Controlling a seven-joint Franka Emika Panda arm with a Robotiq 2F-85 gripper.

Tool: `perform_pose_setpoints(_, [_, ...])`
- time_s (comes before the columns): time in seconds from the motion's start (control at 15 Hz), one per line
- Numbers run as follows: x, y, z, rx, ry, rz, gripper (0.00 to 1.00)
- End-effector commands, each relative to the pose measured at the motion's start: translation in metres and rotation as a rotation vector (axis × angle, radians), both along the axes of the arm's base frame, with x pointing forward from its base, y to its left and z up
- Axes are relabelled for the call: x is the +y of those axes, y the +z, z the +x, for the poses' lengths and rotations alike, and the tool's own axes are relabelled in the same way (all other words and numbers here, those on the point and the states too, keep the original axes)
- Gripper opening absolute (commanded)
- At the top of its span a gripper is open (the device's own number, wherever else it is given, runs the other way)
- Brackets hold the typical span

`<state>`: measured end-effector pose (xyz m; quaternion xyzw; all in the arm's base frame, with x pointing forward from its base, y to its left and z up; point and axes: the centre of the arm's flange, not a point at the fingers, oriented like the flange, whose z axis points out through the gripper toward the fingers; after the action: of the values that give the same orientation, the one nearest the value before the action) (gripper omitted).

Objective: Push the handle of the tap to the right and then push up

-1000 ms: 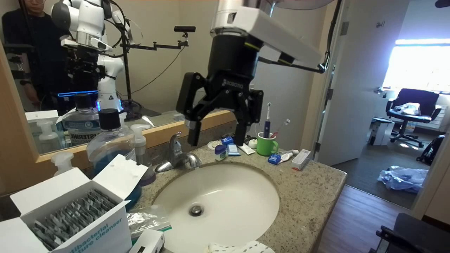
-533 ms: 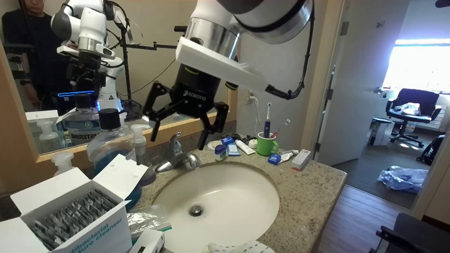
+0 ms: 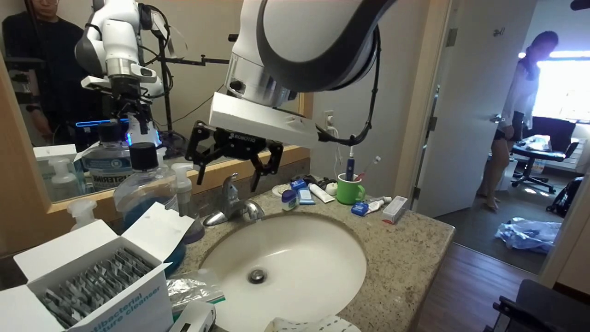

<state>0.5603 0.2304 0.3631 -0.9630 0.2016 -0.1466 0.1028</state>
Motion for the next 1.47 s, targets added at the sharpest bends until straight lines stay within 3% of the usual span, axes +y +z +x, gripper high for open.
perform_pose_setpoints(0.0, [0.010,-0.004,0.014,-0.006,0.033,-0.092,1.00])
perform_pose_setpoints(0.47, [0.005,-0.015,0.008,0.001,0.060,-0.100,1.00])
perform_pose_setpoints(1.0, [-0.005,-0.013,0.018,-0.082,0.308,-0.184,1.00])
perform_pose_setpoints(1.07, [-0.006,-0.013,0.021,-0.086,0.320,-0.186,0.75])
perform_pose_setpoints(1.13, [-0.008,-0.013,0.024,-0.090,0.330,-0.191,0.74])
perform_pose_setpoints(1.4, [-0.012,-0.014,0.039,-0.124,0.316,-0.192,0.42])
